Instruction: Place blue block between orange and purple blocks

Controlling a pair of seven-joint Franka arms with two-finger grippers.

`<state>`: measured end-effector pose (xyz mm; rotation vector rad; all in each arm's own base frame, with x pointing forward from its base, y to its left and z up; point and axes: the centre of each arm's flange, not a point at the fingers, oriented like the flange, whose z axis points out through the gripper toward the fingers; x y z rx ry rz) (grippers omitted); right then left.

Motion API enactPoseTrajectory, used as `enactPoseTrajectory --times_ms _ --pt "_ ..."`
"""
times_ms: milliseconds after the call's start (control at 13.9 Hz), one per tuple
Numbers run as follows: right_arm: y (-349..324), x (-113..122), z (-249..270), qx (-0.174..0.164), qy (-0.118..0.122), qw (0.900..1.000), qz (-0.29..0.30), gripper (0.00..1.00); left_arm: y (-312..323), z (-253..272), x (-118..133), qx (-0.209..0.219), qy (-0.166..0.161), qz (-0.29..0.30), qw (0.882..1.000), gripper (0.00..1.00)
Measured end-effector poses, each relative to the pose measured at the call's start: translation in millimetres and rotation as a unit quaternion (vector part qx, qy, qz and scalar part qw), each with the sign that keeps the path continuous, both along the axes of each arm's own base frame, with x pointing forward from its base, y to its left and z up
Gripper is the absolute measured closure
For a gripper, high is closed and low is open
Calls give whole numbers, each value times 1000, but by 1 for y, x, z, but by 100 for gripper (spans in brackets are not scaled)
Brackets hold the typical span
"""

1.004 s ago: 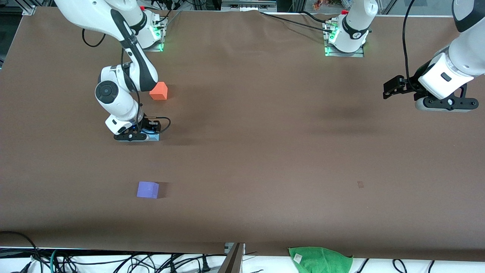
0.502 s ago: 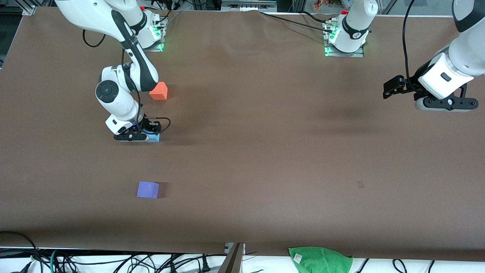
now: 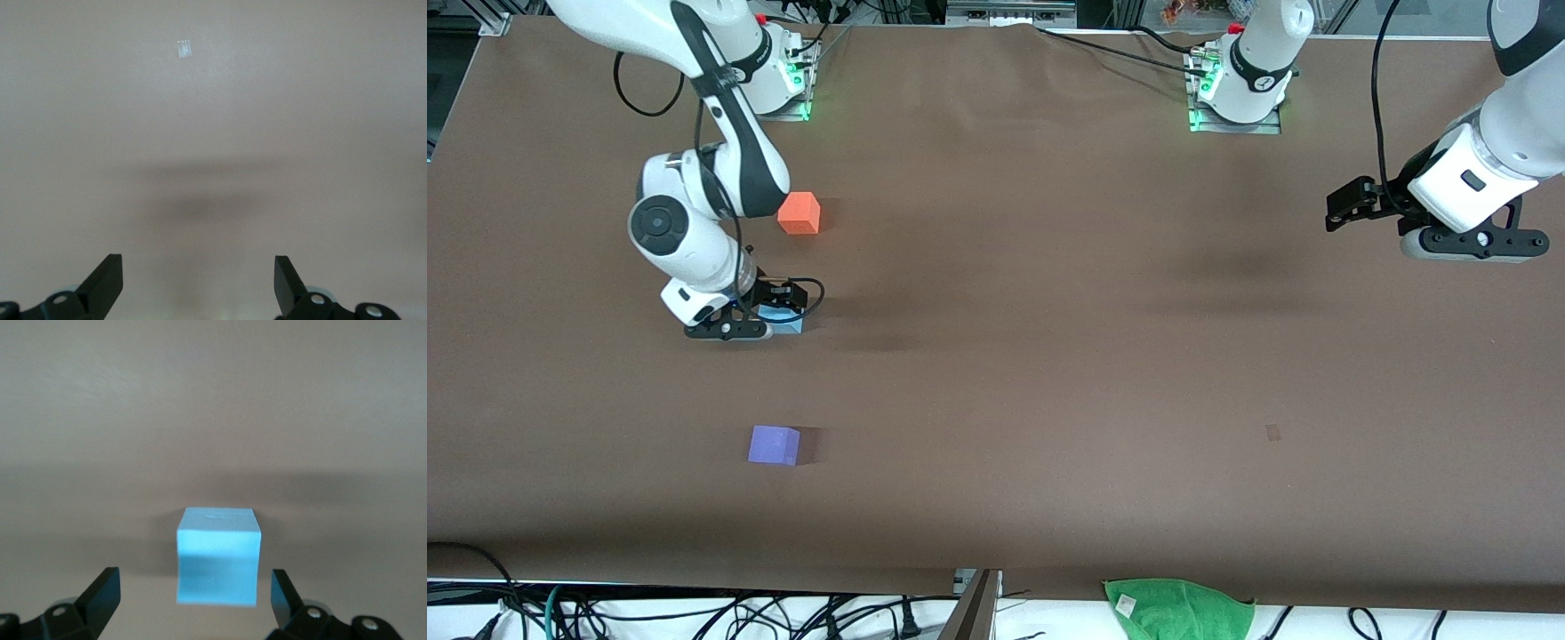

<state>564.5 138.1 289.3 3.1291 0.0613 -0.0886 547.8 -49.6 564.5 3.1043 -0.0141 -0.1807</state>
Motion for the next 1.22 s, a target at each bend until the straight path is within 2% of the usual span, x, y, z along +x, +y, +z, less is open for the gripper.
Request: enactPoseTrajectory --times_ms 287,502,861,1219 --pt "-19 28 89 -3 38 999 33 0 0 0 0 0 0 0 1000 0" --pt "-37 40 140 -5 58 998 38 0 0 0 0 0 0 0 1000 0" --pt "-61 45 206 -7 71 997 40 0 0 0 0 0 0 0 1000 0" --pt "-66 37 259 -9 90 995 38 0 1 0 0 0 0 0 1000 0"
